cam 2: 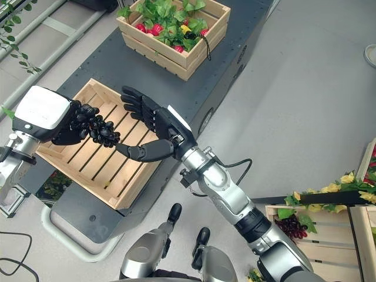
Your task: Pick up the fruits from the basket on one side to the basket on the other side
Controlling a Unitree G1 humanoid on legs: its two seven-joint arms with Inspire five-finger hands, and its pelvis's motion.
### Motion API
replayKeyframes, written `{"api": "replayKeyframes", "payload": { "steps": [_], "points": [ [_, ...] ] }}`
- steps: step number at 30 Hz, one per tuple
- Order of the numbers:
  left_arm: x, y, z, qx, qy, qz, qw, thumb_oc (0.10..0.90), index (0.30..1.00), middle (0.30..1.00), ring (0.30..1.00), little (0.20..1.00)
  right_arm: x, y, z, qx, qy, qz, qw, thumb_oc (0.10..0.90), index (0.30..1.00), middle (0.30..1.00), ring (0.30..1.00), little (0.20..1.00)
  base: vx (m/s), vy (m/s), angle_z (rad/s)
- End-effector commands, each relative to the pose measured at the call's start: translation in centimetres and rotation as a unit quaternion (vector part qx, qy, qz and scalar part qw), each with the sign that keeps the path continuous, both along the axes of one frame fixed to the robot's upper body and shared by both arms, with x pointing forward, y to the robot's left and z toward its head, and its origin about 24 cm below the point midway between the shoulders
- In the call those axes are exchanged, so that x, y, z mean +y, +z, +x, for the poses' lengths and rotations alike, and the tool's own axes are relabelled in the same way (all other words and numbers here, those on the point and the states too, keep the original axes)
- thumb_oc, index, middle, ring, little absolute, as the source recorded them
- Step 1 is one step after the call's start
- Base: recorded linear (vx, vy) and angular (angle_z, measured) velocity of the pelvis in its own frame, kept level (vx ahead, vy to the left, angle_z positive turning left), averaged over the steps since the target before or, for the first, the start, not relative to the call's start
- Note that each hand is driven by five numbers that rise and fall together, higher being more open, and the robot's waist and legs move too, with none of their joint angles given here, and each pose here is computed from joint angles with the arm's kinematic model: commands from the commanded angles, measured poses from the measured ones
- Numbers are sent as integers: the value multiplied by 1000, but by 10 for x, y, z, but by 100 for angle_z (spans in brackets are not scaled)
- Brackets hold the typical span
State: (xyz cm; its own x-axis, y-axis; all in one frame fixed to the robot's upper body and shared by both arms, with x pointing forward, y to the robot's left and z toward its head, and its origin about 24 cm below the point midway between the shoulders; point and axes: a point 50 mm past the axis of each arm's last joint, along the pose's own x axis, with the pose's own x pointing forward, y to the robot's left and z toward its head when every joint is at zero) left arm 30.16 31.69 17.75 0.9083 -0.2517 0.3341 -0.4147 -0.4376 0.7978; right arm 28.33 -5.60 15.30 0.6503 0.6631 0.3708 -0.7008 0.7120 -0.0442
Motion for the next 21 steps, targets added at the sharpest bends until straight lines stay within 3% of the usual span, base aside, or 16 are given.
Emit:
{"api": "replayKeyframes", "payload": {
  "steps": [1,21],
  "points": [
    [12,16,-6,-50,11,-17,999,400,300,300,300,300,22,-13,-22,17,51,51,997,800,900,900,900,900,0,0,0],
    [-33,26,0,-36,-91,-39,994,400,300,300,300,300,39,-24,-1,24,4,-12,1000,800,900,900,900,900,4,-10,4]
  ]
}}
